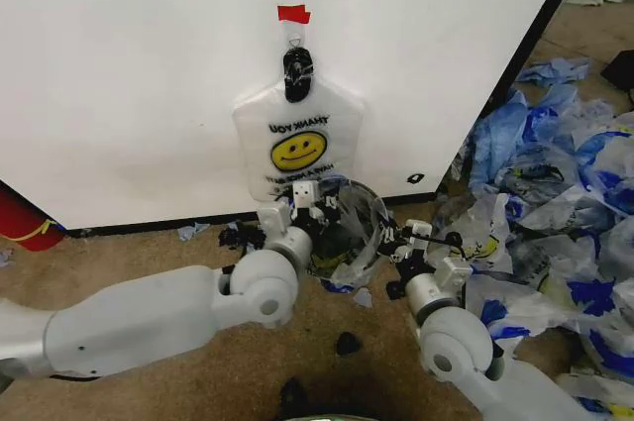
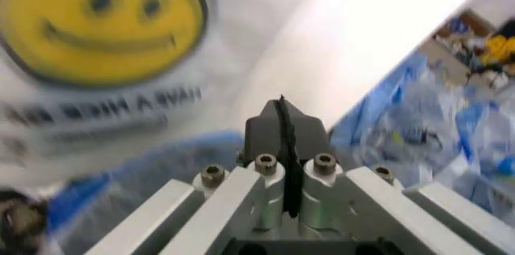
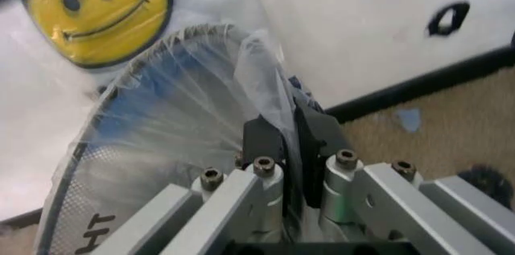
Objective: Pick up the garbage bag from the wall and place it over the trash bin.
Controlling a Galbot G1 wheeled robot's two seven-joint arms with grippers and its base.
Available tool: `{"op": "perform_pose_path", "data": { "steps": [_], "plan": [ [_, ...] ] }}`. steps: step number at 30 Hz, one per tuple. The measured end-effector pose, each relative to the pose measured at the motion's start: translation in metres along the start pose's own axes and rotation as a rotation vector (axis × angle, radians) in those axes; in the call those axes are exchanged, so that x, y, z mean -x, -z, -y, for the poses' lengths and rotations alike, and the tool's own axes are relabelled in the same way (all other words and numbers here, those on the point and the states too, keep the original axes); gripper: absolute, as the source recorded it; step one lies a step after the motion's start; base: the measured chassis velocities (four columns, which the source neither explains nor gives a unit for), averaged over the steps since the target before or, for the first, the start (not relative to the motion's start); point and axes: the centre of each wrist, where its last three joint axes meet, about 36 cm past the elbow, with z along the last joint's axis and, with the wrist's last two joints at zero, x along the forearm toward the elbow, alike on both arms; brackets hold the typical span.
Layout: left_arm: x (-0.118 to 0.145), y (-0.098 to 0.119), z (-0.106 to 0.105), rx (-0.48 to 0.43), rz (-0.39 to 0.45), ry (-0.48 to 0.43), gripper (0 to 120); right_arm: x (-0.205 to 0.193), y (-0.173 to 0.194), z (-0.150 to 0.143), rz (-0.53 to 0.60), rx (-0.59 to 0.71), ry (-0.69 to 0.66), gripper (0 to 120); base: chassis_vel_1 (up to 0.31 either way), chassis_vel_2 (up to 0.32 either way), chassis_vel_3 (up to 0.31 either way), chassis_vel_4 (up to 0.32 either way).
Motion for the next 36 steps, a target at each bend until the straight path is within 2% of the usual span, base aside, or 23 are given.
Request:
{"op": "perform_pose_path", "data": {
  "steps": [6,10,15,22,36],
  "plan": [
    [-0.013,0.051,-0.01,-0.026,0.103,0.019,0,-0.016,0.007,-0.012,-0.068,0.097,-0.003,0,0.0,0.0,0.0,0.0],
    [-0.028,0.059,-0.02,-0.024,0.12,0.037,0,-0.024,0.004,-0.018,-0.106,0.127,-0.002,0,0.0,0.0,0.0,0.0],
    [-0.051,0.045,-0.041,-0.028,0.097,0.082,0,-0.02,-0.012,-0.022,-0.164,0.143,-0.012,0,0.0,0.0,0.0,0.0],
    [-0.069,0.028,-0.059,-0.026,0.079,0.123,0,-0.007,-0.033,-0.029,-0.22,0.156,-0.013,0,0.0,0.0,0.0,0.0],
    [-0.072,0.009,-0.066,-0.034,0.066,0.143,0,-0.001,-0.056,-0.031,-0.241,0.195,0.073,0,0.0,0.0,0.0,0.0]
  ]
}}
